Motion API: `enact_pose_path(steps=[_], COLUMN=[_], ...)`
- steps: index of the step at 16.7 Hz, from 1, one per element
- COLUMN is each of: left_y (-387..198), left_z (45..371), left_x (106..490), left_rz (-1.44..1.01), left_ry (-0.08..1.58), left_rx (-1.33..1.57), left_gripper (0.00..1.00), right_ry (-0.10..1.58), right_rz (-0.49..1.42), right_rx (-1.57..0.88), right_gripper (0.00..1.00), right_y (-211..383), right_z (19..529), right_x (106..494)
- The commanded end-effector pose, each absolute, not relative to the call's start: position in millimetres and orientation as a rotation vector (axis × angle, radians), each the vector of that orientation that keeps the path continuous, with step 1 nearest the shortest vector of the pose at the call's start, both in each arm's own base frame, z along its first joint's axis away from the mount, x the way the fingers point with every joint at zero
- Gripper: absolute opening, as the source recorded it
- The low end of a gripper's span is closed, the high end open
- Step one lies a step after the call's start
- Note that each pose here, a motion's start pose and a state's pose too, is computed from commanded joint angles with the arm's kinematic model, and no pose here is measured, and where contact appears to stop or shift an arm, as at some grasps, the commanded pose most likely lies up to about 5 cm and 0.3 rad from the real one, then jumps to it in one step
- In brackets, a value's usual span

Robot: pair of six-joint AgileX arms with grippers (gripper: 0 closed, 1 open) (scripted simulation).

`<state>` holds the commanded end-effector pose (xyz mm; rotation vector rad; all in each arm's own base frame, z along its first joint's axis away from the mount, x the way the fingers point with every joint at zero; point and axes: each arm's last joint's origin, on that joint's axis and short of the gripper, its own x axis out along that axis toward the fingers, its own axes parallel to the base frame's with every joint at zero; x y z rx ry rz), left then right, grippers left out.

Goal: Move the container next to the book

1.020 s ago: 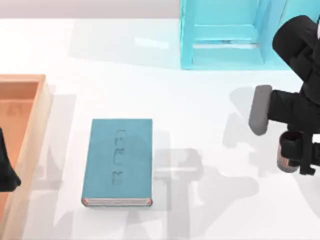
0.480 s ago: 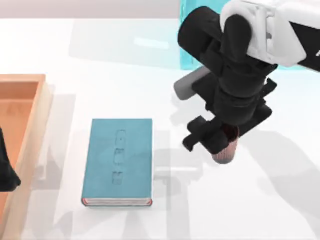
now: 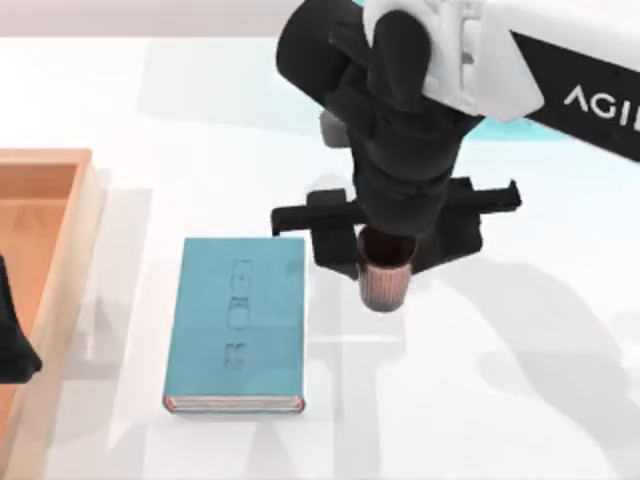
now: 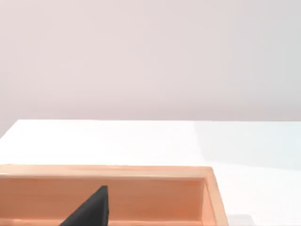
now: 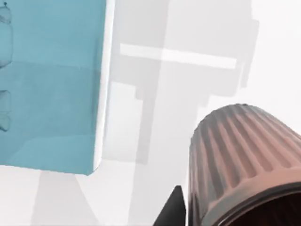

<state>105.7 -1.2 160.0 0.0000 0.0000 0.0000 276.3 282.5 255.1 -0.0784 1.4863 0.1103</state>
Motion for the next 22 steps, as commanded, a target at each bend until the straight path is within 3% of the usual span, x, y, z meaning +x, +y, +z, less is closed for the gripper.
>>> enact_pose_path(steps=[11, 22], left_y=[-1.2, -1.2], left_z=[160.0, 160.0], left_x=[105.7, 105.7], left_rz=[0.0, 0.0], left_ry=[0.0, 0.0], left_rx=[0.0, 0.0], left_gripper=[1.0, 1.0], right_ry=[1.476, 1.476], right_rz=[0.023, 0.026], right_rx=[0.045, 0.041], right_gripper=[0.0, 0.0], right_y=[287.3, 290.7], right_z=[259.7, 195.5], right_x=[278.5, 283.4])
